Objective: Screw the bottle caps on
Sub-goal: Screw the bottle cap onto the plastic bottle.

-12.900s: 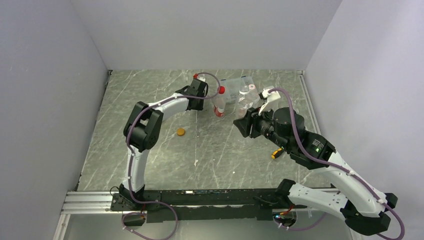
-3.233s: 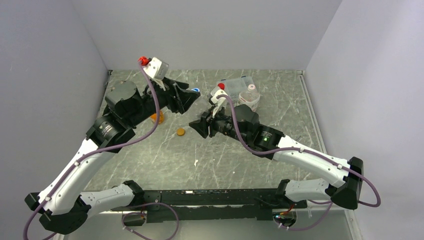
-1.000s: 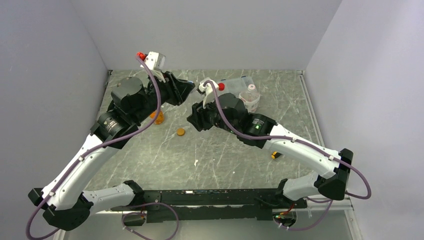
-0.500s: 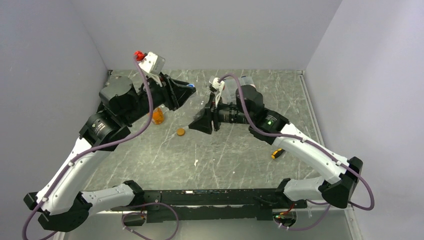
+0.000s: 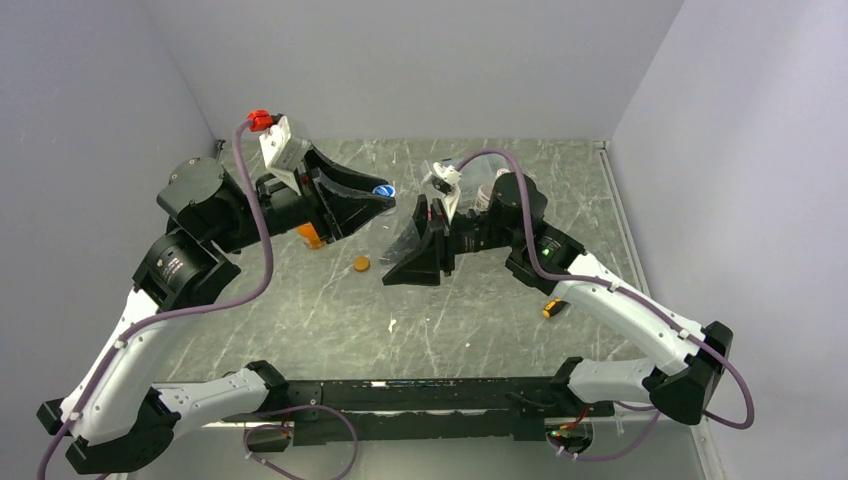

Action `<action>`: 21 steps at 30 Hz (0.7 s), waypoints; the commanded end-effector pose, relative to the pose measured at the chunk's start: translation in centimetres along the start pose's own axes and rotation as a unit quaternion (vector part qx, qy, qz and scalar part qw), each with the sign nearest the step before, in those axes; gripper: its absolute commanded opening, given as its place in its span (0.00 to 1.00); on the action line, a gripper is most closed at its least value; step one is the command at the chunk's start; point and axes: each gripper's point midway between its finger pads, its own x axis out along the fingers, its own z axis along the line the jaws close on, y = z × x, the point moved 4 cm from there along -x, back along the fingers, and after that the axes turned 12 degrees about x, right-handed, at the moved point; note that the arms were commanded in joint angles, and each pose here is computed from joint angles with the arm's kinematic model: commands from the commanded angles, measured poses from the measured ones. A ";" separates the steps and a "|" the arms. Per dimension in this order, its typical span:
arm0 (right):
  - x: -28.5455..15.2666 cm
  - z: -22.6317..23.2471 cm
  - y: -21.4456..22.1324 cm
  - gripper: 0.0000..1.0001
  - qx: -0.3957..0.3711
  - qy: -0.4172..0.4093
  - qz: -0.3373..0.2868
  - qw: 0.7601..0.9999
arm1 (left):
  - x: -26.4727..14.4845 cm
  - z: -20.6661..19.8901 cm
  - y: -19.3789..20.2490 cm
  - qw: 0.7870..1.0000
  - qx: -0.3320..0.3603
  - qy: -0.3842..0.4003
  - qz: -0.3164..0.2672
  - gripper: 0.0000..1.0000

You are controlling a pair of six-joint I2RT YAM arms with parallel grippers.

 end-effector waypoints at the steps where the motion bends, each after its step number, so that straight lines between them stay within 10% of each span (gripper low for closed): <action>1: -1.6 6.3 -4.7 0.17 -0.129 -0.094 -0.072 0.984 | -0.5 -3.3 2.4 0.991 -0.027 0.124 0.047 0.00; 21: -2.8 7.8 -3.6 0.17 -0.160 -0.108 -0.046 0.980 | -0.1 -4.4 0.8 0.979 -0.053 0.191 0.044 0.13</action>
